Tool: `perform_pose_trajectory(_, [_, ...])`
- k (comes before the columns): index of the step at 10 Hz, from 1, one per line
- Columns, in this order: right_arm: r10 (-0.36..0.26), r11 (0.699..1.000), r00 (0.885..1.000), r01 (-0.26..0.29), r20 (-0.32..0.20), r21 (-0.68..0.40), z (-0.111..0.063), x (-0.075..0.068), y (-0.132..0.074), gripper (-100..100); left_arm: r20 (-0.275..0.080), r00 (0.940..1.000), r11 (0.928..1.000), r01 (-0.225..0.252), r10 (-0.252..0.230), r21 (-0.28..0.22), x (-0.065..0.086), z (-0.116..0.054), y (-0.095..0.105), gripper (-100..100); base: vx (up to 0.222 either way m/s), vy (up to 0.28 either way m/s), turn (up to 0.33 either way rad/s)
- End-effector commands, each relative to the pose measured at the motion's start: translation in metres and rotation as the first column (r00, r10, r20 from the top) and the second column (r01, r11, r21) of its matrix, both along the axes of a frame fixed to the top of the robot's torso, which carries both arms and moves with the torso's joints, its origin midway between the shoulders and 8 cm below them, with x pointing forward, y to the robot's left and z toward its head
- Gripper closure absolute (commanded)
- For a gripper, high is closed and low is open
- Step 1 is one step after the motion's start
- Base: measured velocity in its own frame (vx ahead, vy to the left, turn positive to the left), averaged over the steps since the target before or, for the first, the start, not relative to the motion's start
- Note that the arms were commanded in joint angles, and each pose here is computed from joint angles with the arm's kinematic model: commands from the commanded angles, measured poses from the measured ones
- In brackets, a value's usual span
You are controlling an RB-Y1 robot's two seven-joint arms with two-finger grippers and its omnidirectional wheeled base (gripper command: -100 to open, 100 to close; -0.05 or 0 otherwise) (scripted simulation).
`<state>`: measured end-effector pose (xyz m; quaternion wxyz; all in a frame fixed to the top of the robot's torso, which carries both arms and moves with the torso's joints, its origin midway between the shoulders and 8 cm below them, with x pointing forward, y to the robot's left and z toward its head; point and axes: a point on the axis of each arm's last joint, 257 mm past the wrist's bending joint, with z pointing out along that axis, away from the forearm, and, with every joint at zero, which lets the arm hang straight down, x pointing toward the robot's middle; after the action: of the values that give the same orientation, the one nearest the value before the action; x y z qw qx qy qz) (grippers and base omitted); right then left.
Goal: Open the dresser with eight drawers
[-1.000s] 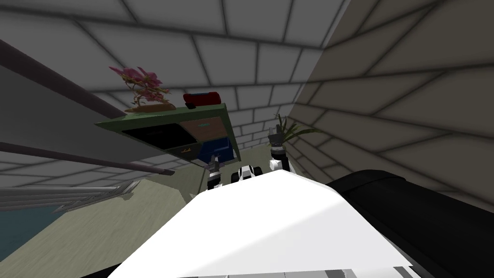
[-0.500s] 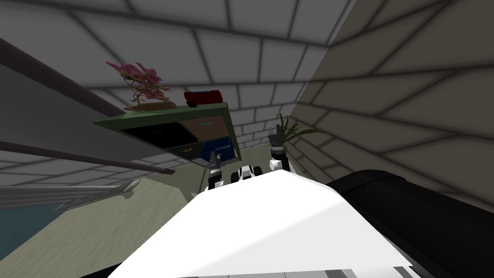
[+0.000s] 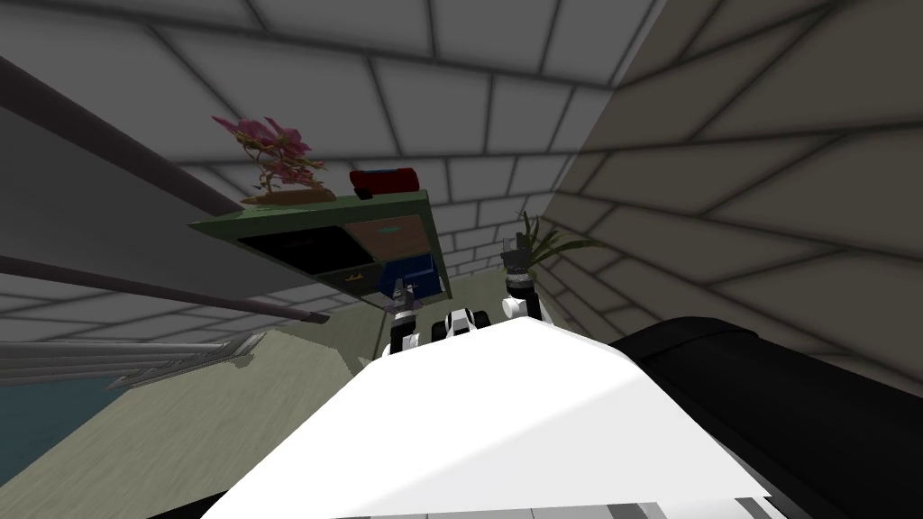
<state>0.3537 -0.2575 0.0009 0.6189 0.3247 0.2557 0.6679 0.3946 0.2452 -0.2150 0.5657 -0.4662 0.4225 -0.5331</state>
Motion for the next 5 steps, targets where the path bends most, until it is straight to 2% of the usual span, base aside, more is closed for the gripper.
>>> perform_pose_trajectory(1, [0.000,1.000,1.000,0.000,0.000,0.000,0.0000,0.0000,0.0000,0,-0.002,1.0000,1.0000,0.000,0.000,0.000,-0.0002,-0.0008,0.0000,0,0.000,0.000,0.000])
perform_pose_trajectory(5, [0.000,1.000,1.000,0.000,0.000,0.000,0.0000,0.0000,0.0000,0,-0.005,1.0000,1.0000,-0.001,0.001,0.000,-0.0004,-0.0022,0.0004,0,0.000,0.000,0.000])
